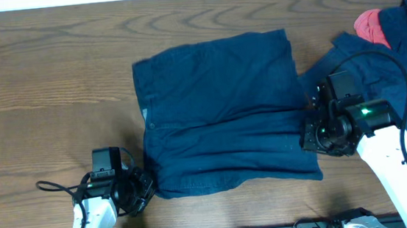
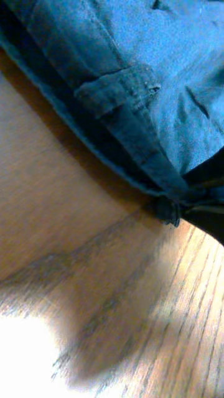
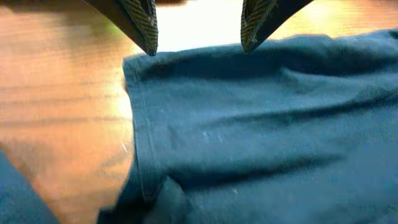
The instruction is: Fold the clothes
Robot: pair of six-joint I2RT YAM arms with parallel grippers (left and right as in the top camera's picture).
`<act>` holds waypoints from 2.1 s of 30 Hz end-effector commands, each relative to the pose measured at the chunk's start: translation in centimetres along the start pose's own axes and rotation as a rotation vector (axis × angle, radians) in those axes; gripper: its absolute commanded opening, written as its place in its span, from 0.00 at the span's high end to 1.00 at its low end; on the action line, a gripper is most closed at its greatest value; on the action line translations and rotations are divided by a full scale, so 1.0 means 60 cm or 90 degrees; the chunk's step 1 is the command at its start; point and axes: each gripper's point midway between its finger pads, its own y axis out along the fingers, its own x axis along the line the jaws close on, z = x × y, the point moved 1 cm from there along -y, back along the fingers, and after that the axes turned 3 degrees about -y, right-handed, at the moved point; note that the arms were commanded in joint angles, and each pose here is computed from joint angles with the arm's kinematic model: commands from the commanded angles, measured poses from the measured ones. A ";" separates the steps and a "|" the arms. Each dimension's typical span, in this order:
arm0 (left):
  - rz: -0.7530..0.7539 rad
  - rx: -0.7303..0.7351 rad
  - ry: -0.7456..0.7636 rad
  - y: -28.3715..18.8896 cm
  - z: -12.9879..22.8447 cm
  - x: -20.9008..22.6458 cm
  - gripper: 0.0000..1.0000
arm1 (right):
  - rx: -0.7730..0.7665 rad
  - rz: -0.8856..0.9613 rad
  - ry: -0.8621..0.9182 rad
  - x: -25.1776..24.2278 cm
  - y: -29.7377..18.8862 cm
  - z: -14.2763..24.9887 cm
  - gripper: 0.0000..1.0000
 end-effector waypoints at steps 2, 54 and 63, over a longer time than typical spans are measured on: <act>-0.009 0.022 -0.010 0.005 0.013 0.011 0.94 | 0.045 0.010 0.026 -0.005 0.000 0.030 0.59; -0.042 0.027 0.138 -0.032 0.014 0.002 0.94 | -0.107 -0.012 0.348 -0.055 0.152 0.056 0.99; -0.117 -0.010 0.225 -0.151 0.010 -0.024 0.94 | -0.213 0.038 0.317 -0.069 -0.006 -0.008 0.99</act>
